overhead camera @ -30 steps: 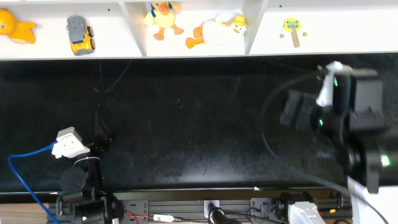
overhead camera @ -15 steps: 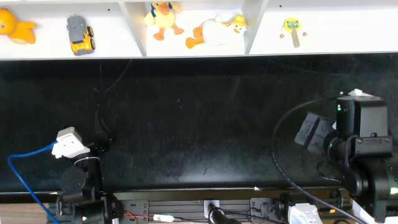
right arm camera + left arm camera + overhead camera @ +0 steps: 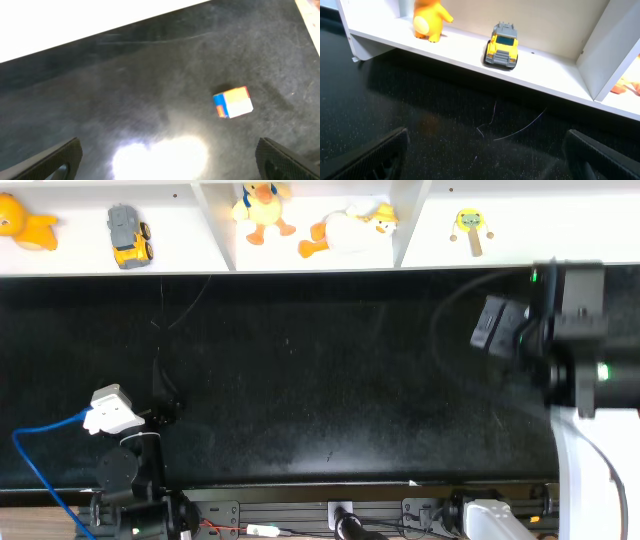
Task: Store Toys
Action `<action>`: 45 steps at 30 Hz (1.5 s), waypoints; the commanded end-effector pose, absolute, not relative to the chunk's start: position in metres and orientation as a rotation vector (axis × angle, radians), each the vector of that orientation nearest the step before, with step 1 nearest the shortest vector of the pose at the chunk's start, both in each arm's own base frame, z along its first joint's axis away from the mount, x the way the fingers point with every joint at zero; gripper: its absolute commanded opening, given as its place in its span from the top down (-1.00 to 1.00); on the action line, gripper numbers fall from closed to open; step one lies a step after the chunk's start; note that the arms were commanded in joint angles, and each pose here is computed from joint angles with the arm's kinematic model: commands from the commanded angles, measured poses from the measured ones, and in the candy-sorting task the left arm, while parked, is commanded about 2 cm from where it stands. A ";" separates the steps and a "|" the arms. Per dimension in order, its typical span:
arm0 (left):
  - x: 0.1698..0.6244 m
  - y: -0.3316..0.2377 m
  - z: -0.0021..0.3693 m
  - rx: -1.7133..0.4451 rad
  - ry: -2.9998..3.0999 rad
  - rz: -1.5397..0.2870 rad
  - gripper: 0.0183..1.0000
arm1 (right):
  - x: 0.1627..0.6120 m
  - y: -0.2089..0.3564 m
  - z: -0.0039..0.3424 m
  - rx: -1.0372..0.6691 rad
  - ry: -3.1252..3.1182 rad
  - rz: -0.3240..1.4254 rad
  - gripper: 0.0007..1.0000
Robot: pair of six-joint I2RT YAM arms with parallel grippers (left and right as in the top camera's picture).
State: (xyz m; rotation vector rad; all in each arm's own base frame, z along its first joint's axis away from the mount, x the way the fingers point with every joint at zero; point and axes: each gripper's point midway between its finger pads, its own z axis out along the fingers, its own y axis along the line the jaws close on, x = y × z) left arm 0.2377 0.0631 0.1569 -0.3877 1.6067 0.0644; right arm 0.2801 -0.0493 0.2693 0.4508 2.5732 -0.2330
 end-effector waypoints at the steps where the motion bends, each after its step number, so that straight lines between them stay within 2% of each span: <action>1: 0.238 0.060 0.157 -0.357 1.607 0.071 -1.00 | 0.300 -0.085 0.239 0.500 2.659 -0.253 -0.99; 7: 0.238 0.060 0.157 -0.357 1.606 0.071 -1.00 | 0.313 -0.139 0.209 0.670 2.678 -0.158 -0.99; 11: 0.238 0.060 0.157 -0.357 1.607 0.071 -1.00 | 0.308 -0.173 0.197 0.695 2.687 -0.160 -0.99; 16: 0.238 0.060 0.157 -0.357 1.606 0.071 -1.00 | 0.306 -0.192 0.181 0.719 2.683 0.020 -0.99; 26: 0.238 0.060 0.157 -0.357 1.607 0.071 -1.00 | 0.279 -0.226 0.130 0.902 2.621 0.090 -0.99; 32: 0.238 0.060 0.157 -0.357 1.607 0.071 -1.00 | 0.274 -0.221 0.102 0.905 2.641 0.110 -0.99; 45: 0.238 0.060 0.157 -0.357 1.606 0.071 -1.00 | 0.282 -0.207 0.059 0.732 2.780 0.218 -0.99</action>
